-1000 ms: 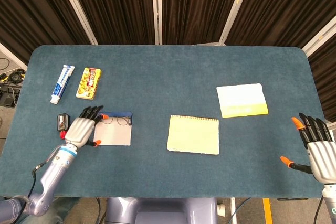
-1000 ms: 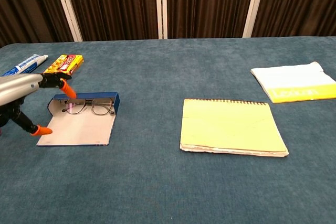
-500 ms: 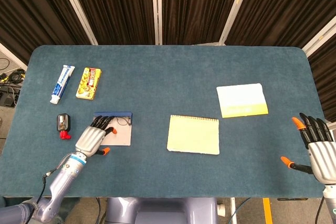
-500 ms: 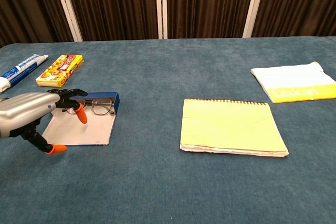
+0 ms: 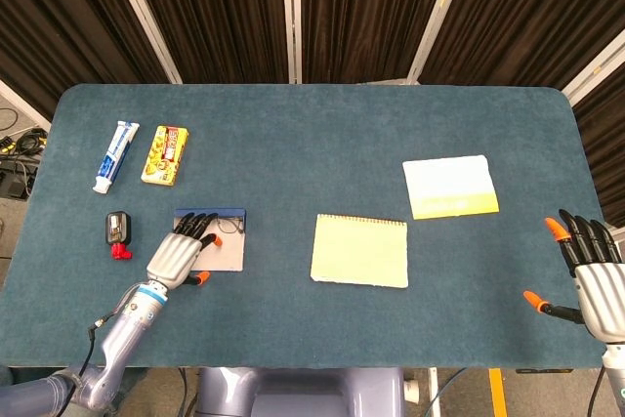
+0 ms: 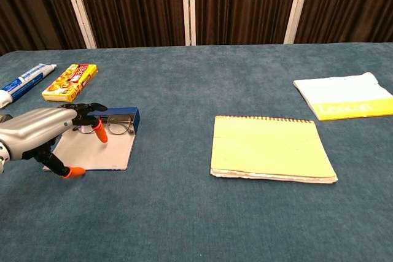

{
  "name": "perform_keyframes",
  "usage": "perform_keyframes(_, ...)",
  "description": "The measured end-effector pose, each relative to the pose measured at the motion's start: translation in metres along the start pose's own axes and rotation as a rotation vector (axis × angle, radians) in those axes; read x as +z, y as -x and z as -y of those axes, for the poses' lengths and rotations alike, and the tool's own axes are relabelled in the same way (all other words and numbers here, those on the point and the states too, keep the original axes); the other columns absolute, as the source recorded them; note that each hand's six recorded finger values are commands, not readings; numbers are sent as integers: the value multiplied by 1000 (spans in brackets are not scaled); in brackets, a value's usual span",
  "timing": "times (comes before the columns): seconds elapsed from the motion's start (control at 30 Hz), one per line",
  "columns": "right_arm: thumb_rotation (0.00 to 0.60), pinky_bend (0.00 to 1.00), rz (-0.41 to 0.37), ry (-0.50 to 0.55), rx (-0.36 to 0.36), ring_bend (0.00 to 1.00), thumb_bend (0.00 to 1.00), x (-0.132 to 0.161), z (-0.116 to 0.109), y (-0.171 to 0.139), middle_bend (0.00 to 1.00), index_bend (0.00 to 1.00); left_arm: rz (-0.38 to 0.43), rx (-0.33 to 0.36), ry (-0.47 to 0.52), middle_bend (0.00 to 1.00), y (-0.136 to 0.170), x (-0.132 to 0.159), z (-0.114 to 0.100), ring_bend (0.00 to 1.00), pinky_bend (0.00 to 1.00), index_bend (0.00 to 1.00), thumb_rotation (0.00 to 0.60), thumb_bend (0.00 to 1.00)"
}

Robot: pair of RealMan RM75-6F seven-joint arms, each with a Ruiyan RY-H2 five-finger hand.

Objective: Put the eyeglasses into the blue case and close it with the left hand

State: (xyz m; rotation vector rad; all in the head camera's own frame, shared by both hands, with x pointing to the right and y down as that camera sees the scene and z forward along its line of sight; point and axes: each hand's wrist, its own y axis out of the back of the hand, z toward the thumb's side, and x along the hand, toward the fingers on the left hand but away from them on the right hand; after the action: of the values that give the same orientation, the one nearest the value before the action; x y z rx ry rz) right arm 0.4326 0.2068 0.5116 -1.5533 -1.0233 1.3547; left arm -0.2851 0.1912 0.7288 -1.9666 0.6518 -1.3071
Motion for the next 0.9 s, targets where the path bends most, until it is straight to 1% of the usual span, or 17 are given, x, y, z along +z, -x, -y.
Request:
perform_keyframes(0.2,600,0,-1,0,-1,0,0,1,0,0,0,7,-2,-2,10,0,-2,0,3,0,0,316,600,241)
perform_keyframes(0.63,600,0,-2,0,1,0,0,0,0,0,0,7,-12,-7,5,0,-5,-4,10,0,0,315,600,244)
perform_keyframes(0.83,600,0,-1,1,2,0,0,0,1,0,0,7,-9,-8,11,0,-5,-4,10,0,0,317,600,296)
perform_keyframes(0.9,600,0,-1,1,4,0,0,0,0,0,0,7,-7,-7,9,0,-4,-4,10,0,0,320,600,341)
